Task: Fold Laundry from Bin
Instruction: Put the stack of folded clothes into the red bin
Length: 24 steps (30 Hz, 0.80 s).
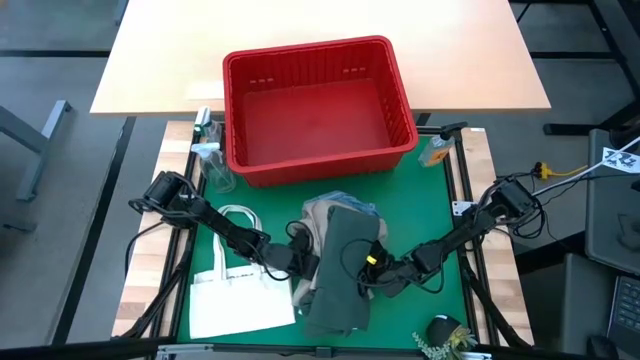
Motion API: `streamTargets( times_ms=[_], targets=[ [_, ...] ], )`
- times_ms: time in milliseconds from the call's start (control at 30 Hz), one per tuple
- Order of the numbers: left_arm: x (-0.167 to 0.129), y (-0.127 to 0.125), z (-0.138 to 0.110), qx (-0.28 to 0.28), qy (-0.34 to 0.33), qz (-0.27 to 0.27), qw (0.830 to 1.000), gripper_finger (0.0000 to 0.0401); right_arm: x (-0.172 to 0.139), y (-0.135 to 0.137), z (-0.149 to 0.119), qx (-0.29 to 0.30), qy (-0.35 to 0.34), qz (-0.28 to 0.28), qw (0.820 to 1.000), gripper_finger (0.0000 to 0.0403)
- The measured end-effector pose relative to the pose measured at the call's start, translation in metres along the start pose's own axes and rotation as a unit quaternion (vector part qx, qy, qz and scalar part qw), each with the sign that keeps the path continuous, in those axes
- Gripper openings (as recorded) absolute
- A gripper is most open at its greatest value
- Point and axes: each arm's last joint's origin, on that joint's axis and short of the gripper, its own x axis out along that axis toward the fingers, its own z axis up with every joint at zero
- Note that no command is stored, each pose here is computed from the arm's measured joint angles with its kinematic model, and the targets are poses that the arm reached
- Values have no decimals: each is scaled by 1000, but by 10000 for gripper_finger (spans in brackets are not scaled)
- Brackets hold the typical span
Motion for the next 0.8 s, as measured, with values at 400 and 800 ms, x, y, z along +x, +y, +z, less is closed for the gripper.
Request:
streamTargets(
  times_ms=[400, 800],
  targets=[
    [-4, -12, 4, 3, -12, -27, 1000, 0, -6, 6, 6, -11, -13, 13, 1000, 18],
    [-16, -36, 12, 1, -43, -73, 996, 0, -21, 21, 22, -6, -40, 49, 998, 6]
  ],
)
